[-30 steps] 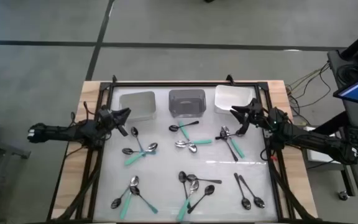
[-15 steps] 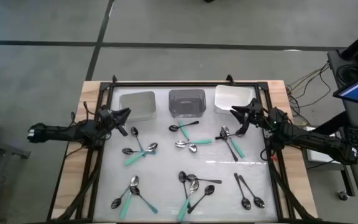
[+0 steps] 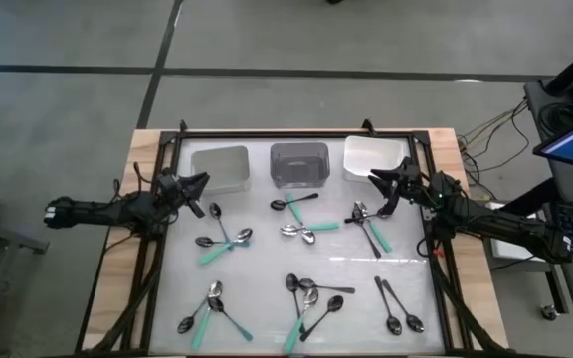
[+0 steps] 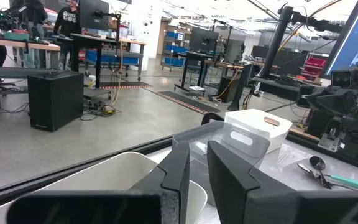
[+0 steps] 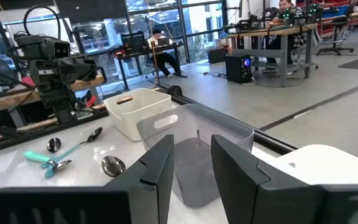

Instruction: Sort silverware by color (type)

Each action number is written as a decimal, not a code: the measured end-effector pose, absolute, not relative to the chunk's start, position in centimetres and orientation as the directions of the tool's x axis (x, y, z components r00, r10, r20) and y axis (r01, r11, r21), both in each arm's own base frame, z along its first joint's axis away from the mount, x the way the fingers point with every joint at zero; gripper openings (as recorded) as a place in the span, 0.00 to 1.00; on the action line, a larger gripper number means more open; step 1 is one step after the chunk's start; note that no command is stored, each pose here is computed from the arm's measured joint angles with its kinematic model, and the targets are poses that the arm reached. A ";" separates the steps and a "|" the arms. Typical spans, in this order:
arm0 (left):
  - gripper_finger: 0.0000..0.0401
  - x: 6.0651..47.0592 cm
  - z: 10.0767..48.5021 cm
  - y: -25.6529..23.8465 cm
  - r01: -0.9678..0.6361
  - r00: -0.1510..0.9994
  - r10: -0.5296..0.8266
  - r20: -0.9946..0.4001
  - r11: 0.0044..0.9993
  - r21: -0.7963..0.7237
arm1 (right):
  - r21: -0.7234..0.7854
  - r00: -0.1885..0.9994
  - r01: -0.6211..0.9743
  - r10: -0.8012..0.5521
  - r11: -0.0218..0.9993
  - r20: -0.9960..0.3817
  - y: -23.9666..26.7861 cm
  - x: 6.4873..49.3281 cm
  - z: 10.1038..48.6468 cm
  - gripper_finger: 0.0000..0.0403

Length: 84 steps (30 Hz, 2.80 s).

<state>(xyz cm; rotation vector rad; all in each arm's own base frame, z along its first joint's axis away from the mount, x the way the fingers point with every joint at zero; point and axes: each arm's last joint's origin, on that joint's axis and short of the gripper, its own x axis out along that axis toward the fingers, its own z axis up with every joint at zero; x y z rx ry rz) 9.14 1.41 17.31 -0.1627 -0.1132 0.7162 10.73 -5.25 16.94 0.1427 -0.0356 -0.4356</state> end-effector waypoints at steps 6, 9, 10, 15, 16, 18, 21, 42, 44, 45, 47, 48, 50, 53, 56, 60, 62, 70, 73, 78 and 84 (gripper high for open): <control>0.10 9.1 17.3 1.4 -0.643 0.749 0.661 0.048 0.742 -0.187 | 0.146 0.906 0.418 -0.423 0.897 0.005 -5.3 10.7 17.0 0.24; 0.10 9.1 17.3 1.4 -0.643 0.749 0.661 0.048 0.742 -0.187 | 0.146 0.906 0.418 -0.423 0.897 0.004 -5.3 10.7 16.9 0.24; 0.10 9.1 17.3 1.4 -0.643 0.749 0.661 0.048 0.742 -0.187 | 0.145 0.906 0.418 -0.423 0.897 0.004 -5.3 10.7 16.9 0.24; 0.10 9.1 17.3 1.4 -0.644 0.749 0.661 0.048 0.742 -0.187 | 0.146 0.906 0.418 -0.423 0.897 0.004 -5.3 10.7 17.0 0.24; 0.10 9.1 17.3 1.4 -0.643 0.749 0.661 0.048 0.742 -0.187 | 0.145 0.906 0.418 -0.423 0.897 0.004 -5.3 10.7 17.0 0.24; 0.10 9.1 17.3 1.4 -0.643 0.749 0.661 0.048 0.743 -0.187 | 0.145 0.906 0.418 -0.423 0.897 0.004 -5.3 10.7 16.9 0.24; 0.10 9.1 17.3 1.4 -0.644 0.749 0.661 0.048 0.742 -0.187 | 0.146 0.906 0.418 -0.423 0.897 0.004 -5.3 10.7 16.9 0.24; 0.10 9.1 17.3 1.4 -0.644 0.749 0.661 0.048 0.742 -0.187 | 0.145 0.906 0.418 -0.423 0.897 0.004 -5.3 10.7 16.9 0.24; 0.10 9.1 17.3 1.4 -0.644 0.749 0.661 0.048 0.742 -0.187 | 0.145 0.906 0.418 -0.423 0.897 0.004 -5.3 10.7 16.9 0.24; 0.10 9.1 17.3 1.4 -0.643 0.749 0.661 0.048 0.742 -0.187 | 0.145 0.906 0.418 -0.423 0.897 0.004 -5.3 10.7 16.9 0.24; 0.10 9.1 17.3 1.4 -0.643 0.749 0.661 0.048 0.742 -0.187 | 0.145 0.906 0.418 -0.423 0.897 0.004 -5.3 10.7 16.9 0.24; 0.10 9.1 17.3 1.4 -0.644 0.749 0.661 0.048 0.742 -0.187 | 0.145 0.906 0.418 -0.423 0.897 0.004 -5.3 10.7 16.9 0.24; 0.10 9.1 17.3 1.4 -0.644 0.749 0.661 0.048 0.742 -0.187 | 0.146 0.906 0.418 -0.423 0.897 0.004 -5.3 10.7 16.9 0.24; 0.10 9.1 17.3 1.4 -0.644 0.749 0.661 0.048 0.742 -0.187 | 0.145 0.906 0.418 -0.423 0.897 0.004 -5.3 10.7 16.9 0.24; 0.10 9.1 17.3 1.4 -0.643 0.749 0.661 0.048 0.743 -0.187 | 0.145 0.906 0.418 -0.423 0.897 0.004 -5.3 10.7 17.0 0.24; 0.10 9.1 17.3 1.4 -0.643 0.749 0.661 0.048 0.742 -0.187 | 0.146 0.897 0.435 -0.442 0.889 0.017 -5.3 10.7 17.1 0.24; 0.10 9.1 17.3 1.4 -0.643 0.749 0.661 0.048 0.742 -0.187 | 0.162 0.895 0.438 -0.446 0.885 0.021 -5.3 10.7 17.1 0.24; 0.10 9.1 17.3 1.4 -0.643 0.749 0.661 0.048 0.742 -0.187 | 0.179 0.878 0.466 -0.478 0.867 0.030 -5.4 10.6 17.2 0.24; 0.10 9.1 17.3 1.4 -0.643 0.749 0.661 0.048 0.743 -0.187 | 0.217 0.878 0.460 -0.477 0.861 0.031 -5.4 10.6 17.2 0.24; 0.10 9.1 17.3 1.4 -0.643 0.749 0.661 0.047 0.743 -0.187 | 0.236 0.878 0.454 -0.477 0.859 0.046 -5.4 10.6 17.4 0.24; 0.10 9.1 17.3 1.4 -0.643 0.749 0.661 0.048 0.742 -0.187 | 0.272 0.867 0.488 -0.496 0.829 -0.047 -5.5 10.7 16.9 0.24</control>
